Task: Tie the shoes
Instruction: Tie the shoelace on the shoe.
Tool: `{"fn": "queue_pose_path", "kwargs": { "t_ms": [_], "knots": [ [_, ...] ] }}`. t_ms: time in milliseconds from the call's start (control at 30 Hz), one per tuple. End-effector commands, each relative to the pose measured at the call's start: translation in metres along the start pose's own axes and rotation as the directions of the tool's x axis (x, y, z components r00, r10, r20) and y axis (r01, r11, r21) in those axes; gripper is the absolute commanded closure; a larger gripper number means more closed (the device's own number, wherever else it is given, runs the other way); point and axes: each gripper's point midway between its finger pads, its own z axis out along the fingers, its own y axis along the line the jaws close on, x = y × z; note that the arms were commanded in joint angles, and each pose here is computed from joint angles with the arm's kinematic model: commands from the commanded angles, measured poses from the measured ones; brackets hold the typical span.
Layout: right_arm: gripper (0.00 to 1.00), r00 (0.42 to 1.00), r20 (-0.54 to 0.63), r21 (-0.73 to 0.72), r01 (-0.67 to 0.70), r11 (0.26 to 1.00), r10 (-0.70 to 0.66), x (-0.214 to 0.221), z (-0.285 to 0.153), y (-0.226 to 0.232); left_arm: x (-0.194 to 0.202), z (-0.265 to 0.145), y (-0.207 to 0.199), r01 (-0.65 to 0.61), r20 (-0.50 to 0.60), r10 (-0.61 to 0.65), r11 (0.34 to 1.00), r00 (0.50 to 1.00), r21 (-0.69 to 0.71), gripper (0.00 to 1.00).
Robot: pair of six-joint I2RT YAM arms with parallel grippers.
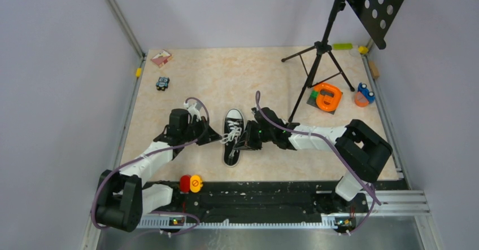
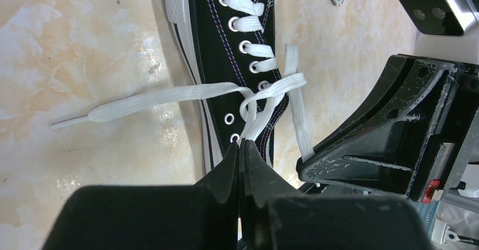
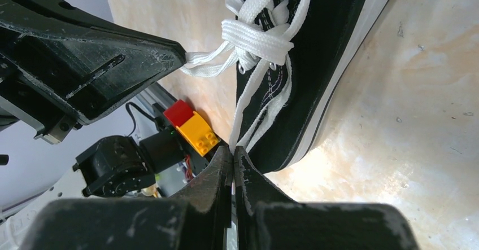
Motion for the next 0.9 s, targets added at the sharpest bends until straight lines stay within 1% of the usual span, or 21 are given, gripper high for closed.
{"fn": "queue_pose_path", "kwargs": {
  "t_ms": [0, 100, 133, 167, 267, 300, 367, 433, 600, 733, 800, 867],
  "knots": [
    [1.00, 1.000, -0.005, -0.049, 0.013, 0.999, -0.013, 0.001, -0.004, 0.008, -0.013, 0.002, -0.007, -0.027, 0.038, 0.026, 0.999, 0.999, 0.021, 1.00],
    [1.00, 0.999, -0.036, -0.048, 0.003, 0.999, -0.005, 0.006, 0.000, 0.003, -0.012, 0.002, -0.006, -0.024, 0.036, 0.024, 0.999, 0.999, 0.022, 1.00],
    [0.97, 0.999, -0.051, -0.052, 0.005, 0.999, -0.007, 0.008, 0.001, 0.002, -0.012, 0.002, -0.006, -0.024, 0.037, 0.023, 0.999, 0.999, 0.022, 1.00],
    [0.89, 0.998, -0.058, -0.062, 0.010, 0.998, -0.013, 0.009, 0.002, 0.004, -0.012, 0.002, -0.006, -0.023, 0.037, 0.022, 0.999, 0.999, 0.022, 1.00],
    [0.70, 0.998, -0.047, -0.063, 0.030, 0.998, -0.033, 0.005, 0.000, 0.007, -0.012, 0.002, -0.006, -0.023, 0.040, 0.022, 1.000, 0.999, 0.020, 1.00],
    [0.65, 0.998, -0.041, -0.052, 0.035, 0.998, -0.038, 0.003, -0.001, 0.006, -0.012, 0.002, -0.006, -0.022, 0.040, 0.022, 1.000, 0.999, 0.021, 1.00],
    [0.59, 0.998, -0.034, -0.059, 0.041, 0.997, -0.043, -0.005, -0.008, 0.005, -0.012, 0.002, -0.006, -0.022, 0.041, 0.021, 0.999, 0.999, 0.023, 1.00],
    [0.57, 0.999, -0.021, -0.074, 0.043, 0.996, -0.045, -0.018, -0.016, 0.003, -0.010, 0.002, -0.006, -0.019, 0.036, 0.018, 1.000, 0.999, 0.023, 1.00],
    [0.53, 0.989, 0.114, -0.012, 0.093, 0.996, -0.091, -0.069, -0.039, -0.007, -0.012, 0.000, -0.006, -0.028, 0.046, 0.027, 0.999, 0.999, 0.020, 1.00],
    [0.58, 0.973, 0.202, 0.021, 0.110, 0.994, -0.113, -0.097, -0.037, -0.007, -0.013, 0.000, -0.008, -0.030, 0.045, 0.029, 0.999, 0.999, 0.025, 1.00],
    [0.61, 0.971, 0.212, 0.018, 0.111, 0.994, -0.113, -0.104, -0.031, -0.006, -0.014, 0.001, -0.008, -0.028, 0.045, 0.027, 0.999, 0.999, 0.026, 1.00],
    [0.62, 0.971, 0.213, 0.005, 0.106, 0.994, -0.105, -0.107, -0.023, -0.004, -0.015, 0.001, -0.009, -0.028, 0.045, 0.026, 0.999, 0.999, 0.027, 1.00]
  ]
}}
